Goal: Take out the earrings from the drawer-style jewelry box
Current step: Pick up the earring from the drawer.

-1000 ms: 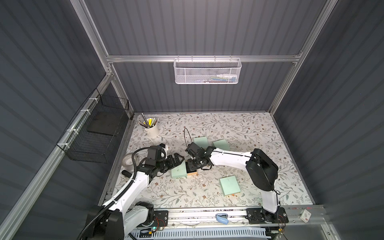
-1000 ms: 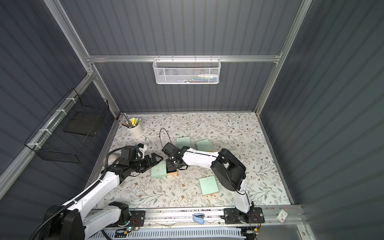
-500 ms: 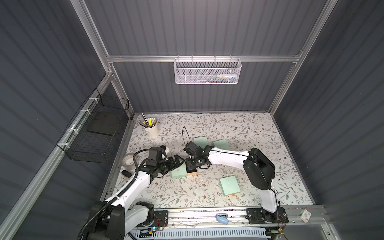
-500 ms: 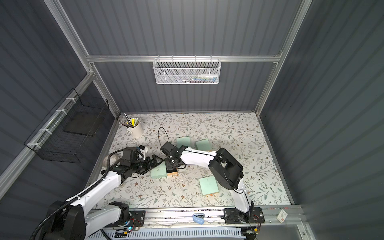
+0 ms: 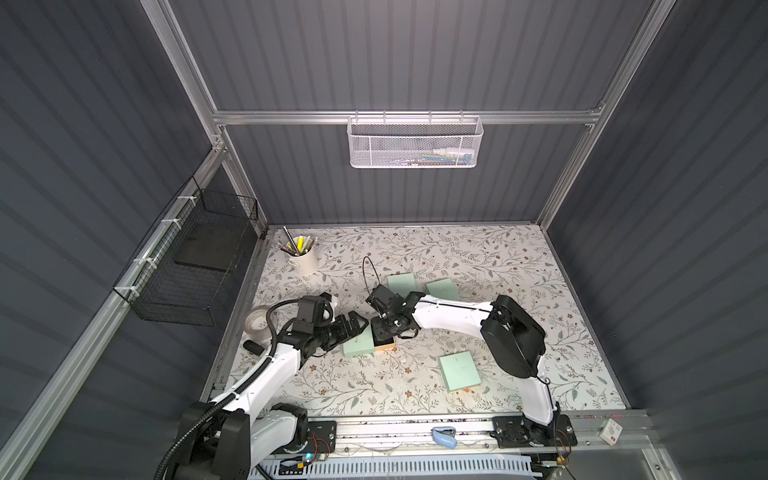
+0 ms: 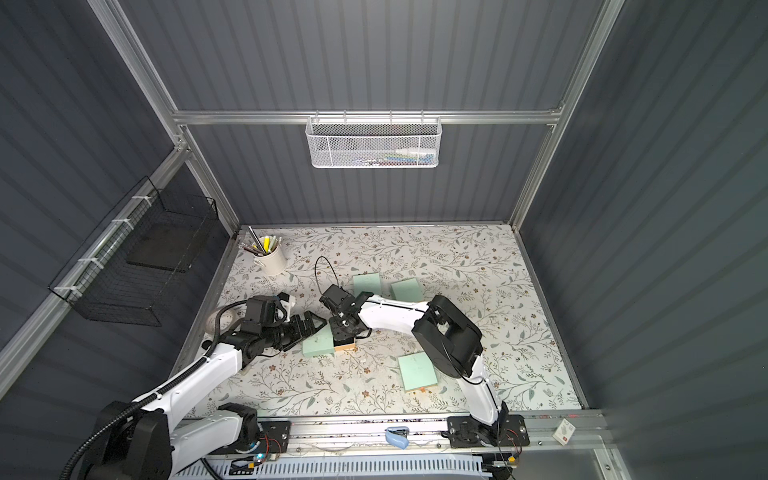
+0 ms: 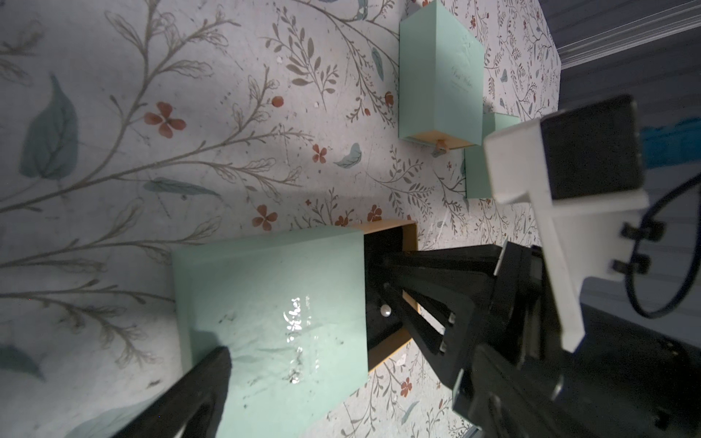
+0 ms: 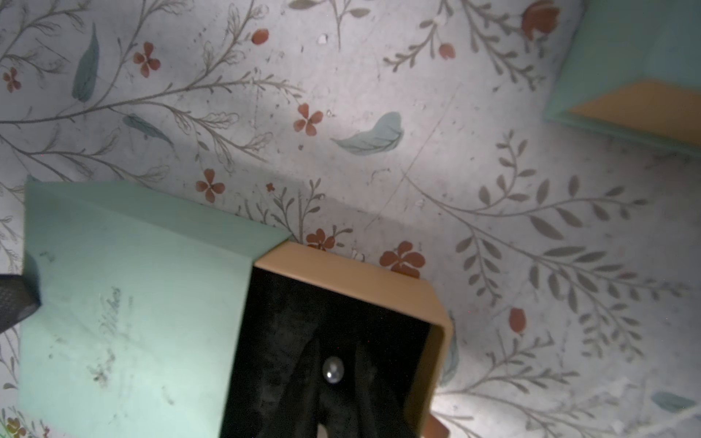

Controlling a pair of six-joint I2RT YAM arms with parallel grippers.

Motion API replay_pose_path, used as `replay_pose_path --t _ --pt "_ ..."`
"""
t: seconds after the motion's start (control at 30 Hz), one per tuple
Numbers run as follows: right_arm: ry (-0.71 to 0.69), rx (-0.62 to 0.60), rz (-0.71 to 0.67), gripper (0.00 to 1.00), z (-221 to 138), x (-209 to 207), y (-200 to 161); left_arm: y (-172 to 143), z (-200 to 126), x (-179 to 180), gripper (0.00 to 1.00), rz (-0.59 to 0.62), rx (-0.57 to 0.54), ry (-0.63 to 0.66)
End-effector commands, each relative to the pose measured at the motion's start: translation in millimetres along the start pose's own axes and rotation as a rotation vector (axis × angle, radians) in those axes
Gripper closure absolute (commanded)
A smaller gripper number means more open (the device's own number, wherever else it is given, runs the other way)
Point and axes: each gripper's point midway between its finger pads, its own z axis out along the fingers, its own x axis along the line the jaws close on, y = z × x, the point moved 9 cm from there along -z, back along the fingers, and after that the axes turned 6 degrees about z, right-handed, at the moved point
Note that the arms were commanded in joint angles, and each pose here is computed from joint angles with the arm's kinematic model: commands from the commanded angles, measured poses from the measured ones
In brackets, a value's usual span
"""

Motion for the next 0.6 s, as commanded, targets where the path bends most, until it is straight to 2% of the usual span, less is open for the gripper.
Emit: replay_pose_path --t 0.0,0.57 --pt "-0.032 0.008 -0.001 0.80 7.0 -1.4 -0.6 -2.4 3.2 4.5 0.00 -0.002 0.007 0.009" --pt "-0.003 -0.020 -0.001 0.86 -5.2 1.6 -0.1 -11.7 7.9 16.8 0.00 -0.003 0.044 0.077"
